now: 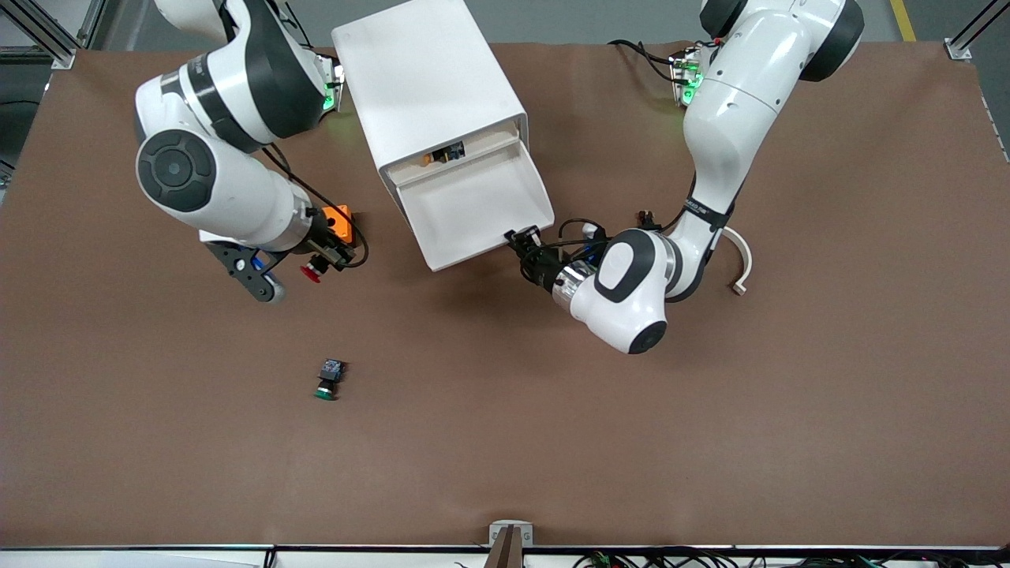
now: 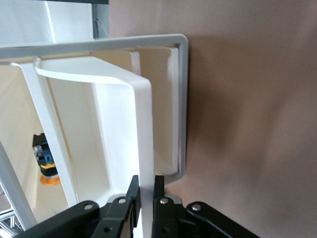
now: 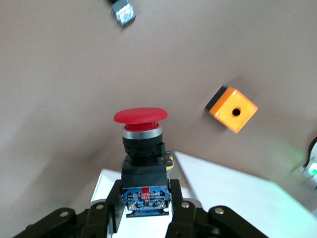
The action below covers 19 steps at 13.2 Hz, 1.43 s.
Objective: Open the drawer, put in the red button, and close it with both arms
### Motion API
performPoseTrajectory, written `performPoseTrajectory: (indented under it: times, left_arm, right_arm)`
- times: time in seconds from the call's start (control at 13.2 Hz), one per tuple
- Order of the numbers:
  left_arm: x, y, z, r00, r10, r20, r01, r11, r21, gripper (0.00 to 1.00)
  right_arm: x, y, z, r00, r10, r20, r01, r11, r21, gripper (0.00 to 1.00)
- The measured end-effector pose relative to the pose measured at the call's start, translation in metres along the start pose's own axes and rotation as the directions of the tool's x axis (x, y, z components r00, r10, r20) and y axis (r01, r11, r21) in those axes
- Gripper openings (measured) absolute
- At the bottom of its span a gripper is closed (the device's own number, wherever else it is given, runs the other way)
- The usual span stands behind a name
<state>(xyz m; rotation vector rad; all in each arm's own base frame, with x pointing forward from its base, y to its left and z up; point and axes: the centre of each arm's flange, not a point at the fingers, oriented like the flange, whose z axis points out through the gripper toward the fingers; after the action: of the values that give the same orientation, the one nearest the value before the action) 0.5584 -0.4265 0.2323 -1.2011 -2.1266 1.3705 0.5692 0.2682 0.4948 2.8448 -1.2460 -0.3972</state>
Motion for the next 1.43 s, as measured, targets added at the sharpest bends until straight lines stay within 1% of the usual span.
performPoseTrajectory:
  times: [0.08, 0.15, 0.38, 0.45, 0.53, 0.6, 0.68, 0.83, 0.91, 1.06, 1.13, 1.21, 1.36, 1.43]
  left_arm:
    - [-0.002, 0.000, 0.000, 1.000, 0.014, 0.009, -0.014, 1.000, -0.011, 0.20]
    - [-0.004, 0.000, 0.002, 1.000, 0.023, 0.014, -0.023, 1.000, -0.020, 0.29]
    - [-0.008, -0.002, -0.002, 0.999, 0.033, 0.026, -0.032, 0.999, -0.034, 0.64]
    - [-0.008, 0.000, -0.012, 0.998, 0.038, 0.041, -0.036, 0.998, -0.047, 0.74]
    - [-0.006, 0.005, -0.031, 0.997, 0.050, 0.057, -0.046, 0.996, -0.078, 0.85]
    - [-0.003, 0.010, -0.056, 0.996, 0.061, 0.061, -0.053, 0.990, -0.130, 0.96]
    - [0.001, 0.014, -0.080, 0.995, 0.075, 0.058, -0.063, 0.981, -0.181, 1.00]
    - [0.012, 0.020, -0.129, 0.991, 0.125, 0.037, -0.109, 0.949, -0.295, 1.00]
    - [0.020, 0.021, -0.156, 0.988, 0.152, 0.027, -0.133, 0.926, -0.353, 1.00]
    - [0.040, 0.021, -0.206, 0.972, 0.234, -0.005, -0.212, 0.873, -0.439, 1.00]
    - [0.048, 0.018, -0.226, 0.954, 0.297, -0.050, -0.284, 0.835, -0.472, 1.00]
    - [0.053, 0.010, -0.239, 0.924, 0.363, -0.122, -0.374, 0.787, -0.491, 1.00]
    - [0.050, -0.008, -0.244, 0.846, 0.463, -0.263, -0.531, 0.695, -0.484, 1.00]
    - [0.047, -0.015, -0.242, 0.821, 0.481, -0.309, -0.571, 0.669, -0.475, 1.00]
  right_arm:
    - [-0.007, -0.004, 0.000, 0.999, 0.034, 0.005, -0.034, 0.999, 0.013, 0.41]
    - [-0.016, -0.009, 0.002, 0.998, 0.067, 0.006, -0.067, 0.997, 0.026, 0.41]
    - [-0.061, -0.033, 0.022, 0.986, 0.168, 0.014, -0.169, 0.983, 0.075, 0.41]
    - [-0.077, -0.040, 0.034, 0.981, 0.193, 0.021, -0.195, 0.977, 0.090, 0.41]
    - [-0.091, -0.046, 0.046, 0.976, 0.214, 0.026, -0.216, 0.971, 0.100, 0.41]
    - [-0.103, -0.050, 0.059, 0.972, 0.231, 0.029, -0.233, 0.967, 0.107, 0.41]
    - [-0.114, -0.054, 0.072, 0.969, 0.245, 0.029, -0.247, 0.962, 0.115, 0.41]
    - [-0.139, -0.061, 0.094, 0.962, 0.270, 0.031, -0.272, 0.952, 0.144, 0.41]
    - [-0.152, -0.064, 0.103, 0.960, 0.279, 0.031, -0.280, 0.948, 0.153, 0.41]
    - [-0.170, -0.064, 0.126, 0.956, 0.290, 0.031, -0.291, 0.942, 0.167, 0.41]
    - [-0.177, -0.064, 0.139, 0.956, 0.293, 0.030, -0.294, 0.939, 0.178, 0.41]
    - [-0.184, -0.063, 0.152, 0.955, 0.296, 0.029, -0.296, 0.936, 0.191, 0.41]
    - [-0.189, -0.060, 0.176, 0.953, 0.301, 0.025, -0.300, 0.933, 0.201, 0.41]
    - [-0.188, -0.060, 0.181, 0.952, 0.304, 0.022, -0.302, 0.932, 0.199, 0.41]
